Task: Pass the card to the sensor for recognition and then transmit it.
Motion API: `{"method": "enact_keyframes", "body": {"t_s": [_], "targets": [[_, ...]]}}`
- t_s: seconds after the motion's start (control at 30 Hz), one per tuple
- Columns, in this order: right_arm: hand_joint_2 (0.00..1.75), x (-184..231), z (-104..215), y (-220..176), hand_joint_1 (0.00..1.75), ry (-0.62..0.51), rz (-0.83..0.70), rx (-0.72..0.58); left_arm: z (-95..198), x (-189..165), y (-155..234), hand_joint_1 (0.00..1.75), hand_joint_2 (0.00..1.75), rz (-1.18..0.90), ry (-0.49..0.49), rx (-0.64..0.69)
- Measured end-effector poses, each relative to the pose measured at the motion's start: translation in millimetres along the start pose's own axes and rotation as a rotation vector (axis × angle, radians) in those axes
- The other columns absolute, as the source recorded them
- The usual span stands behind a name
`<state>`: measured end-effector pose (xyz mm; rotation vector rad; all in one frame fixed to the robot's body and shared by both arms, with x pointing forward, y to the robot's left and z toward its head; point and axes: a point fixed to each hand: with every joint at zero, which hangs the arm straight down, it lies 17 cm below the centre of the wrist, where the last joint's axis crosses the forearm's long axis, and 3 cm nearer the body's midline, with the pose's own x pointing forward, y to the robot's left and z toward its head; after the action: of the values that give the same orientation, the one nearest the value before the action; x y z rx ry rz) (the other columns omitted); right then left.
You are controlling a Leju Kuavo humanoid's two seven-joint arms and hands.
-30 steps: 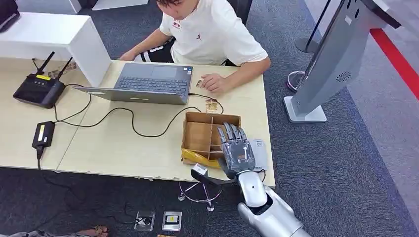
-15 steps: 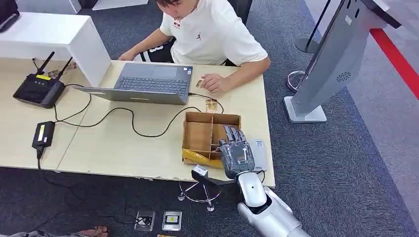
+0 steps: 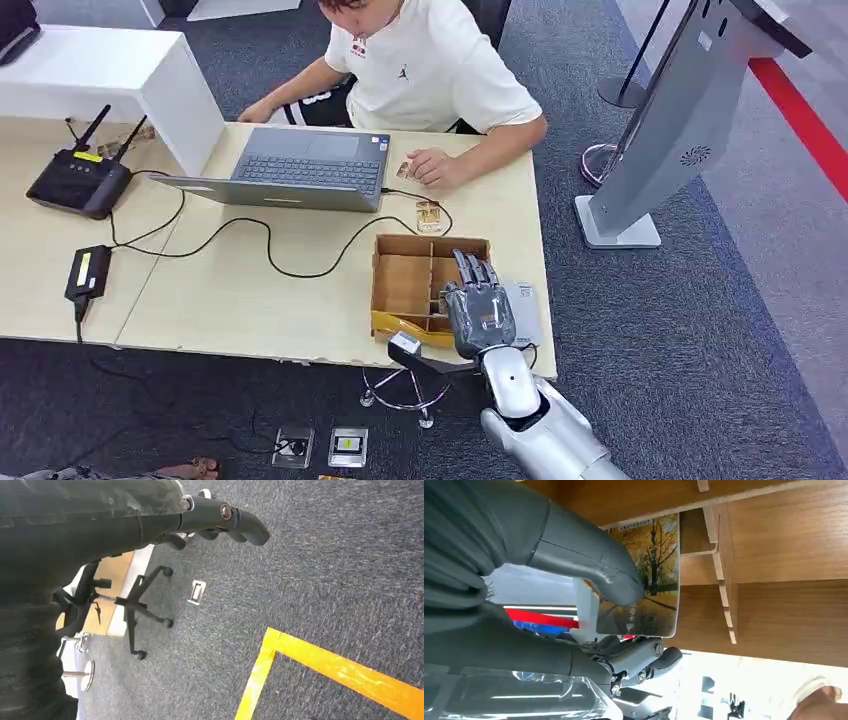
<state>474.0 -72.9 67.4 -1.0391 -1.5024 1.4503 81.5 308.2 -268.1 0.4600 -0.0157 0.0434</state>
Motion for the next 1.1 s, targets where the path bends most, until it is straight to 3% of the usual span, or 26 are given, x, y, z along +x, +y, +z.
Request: {"method": "enact_keyframes", "body": {"t_s": [0.47,1.1], "targets": [[1.75,-2.7,0.6,-5.9,1.64,0.016,-0.016,-0.039,-0.1,1.2,0.2,0.00,1.75,-0.010,-0.009,0.000],[1.75,-1.9,-2.6,-82.3,1.75,0.022,-0.140,-0.299,0.1,2.8,-1.1,0.00,1.75,-0.021,-0.020,-0.006]]}}
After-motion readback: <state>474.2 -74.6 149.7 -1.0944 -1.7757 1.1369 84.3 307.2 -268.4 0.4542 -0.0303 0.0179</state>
